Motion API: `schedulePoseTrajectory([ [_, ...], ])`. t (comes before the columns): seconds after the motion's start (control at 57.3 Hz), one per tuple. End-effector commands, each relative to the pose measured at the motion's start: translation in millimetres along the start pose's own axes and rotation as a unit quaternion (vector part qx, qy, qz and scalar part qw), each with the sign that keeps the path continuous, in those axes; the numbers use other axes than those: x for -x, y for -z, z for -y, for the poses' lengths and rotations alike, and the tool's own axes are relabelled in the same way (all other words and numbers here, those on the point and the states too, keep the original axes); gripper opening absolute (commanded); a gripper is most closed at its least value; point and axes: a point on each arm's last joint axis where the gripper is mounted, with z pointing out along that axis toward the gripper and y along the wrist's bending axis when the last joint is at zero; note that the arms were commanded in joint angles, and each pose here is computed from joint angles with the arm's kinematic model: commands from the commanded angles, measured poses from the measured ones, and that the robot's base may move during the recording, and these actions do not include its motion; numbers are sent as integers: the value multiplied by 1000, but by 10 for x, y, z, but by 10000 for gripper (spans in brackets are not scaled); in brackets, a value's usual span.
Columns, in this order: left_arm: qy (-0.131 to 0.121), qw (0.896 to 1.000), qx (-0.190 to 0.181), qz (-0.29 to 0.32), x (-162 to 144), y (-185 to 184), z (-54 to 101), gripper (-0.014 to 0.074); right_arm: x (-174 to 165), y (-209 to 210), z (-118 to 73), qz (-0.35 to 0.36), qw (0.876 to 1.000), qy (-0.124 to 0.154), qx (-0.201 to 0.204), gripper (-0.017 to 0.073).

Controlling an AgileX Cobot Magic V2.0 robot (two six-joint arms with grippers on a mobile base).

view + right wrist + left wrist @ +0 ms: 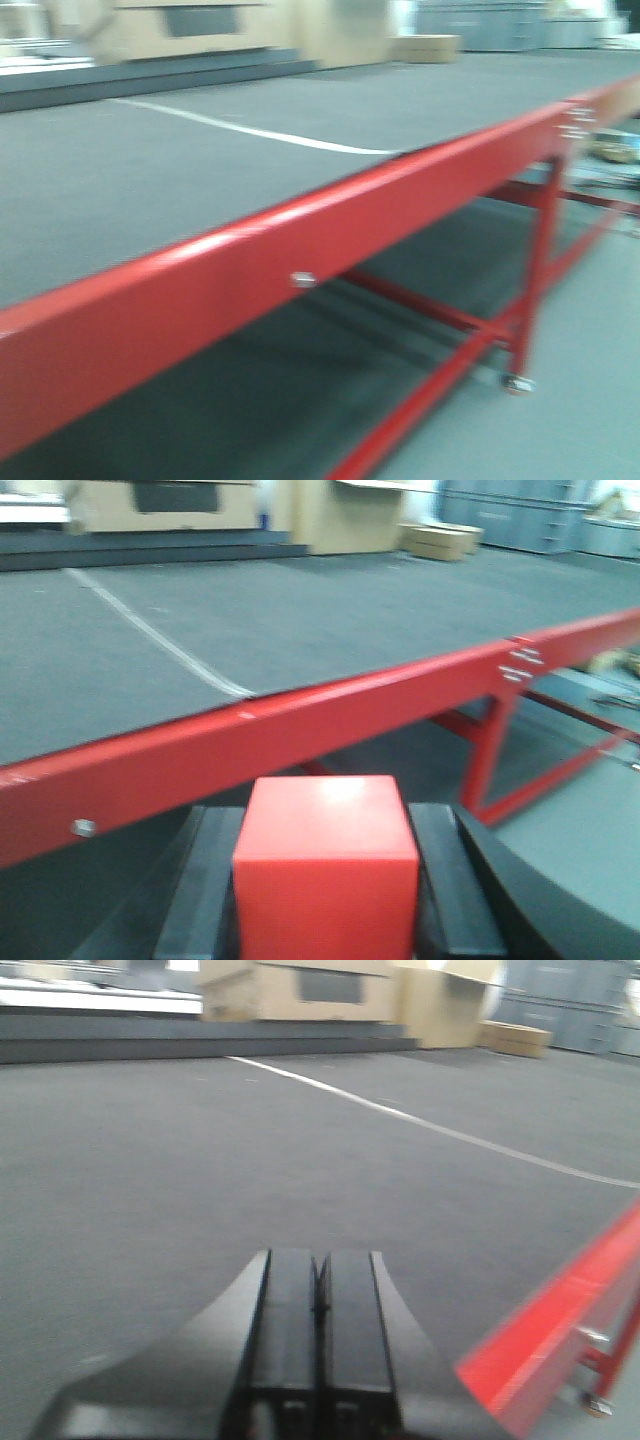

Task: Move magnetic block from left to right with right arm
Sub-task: 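Drive the base past the red-framed table holding the cube in the right gripper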

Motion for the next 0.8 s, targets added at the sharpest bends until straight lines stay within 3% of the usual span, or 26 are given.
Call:
schedulePoseTrajectory([
  [0.0, 1, 999, -4, 41, 53, 9, 2, -126, 164, 11, 11, 51, 999, 8, -6, 356],
  [0.785, 1, 999, -4, 41, 53, 9, 2, -126, 164, 11, 11, 51, 999, 8, -6, 356],
])
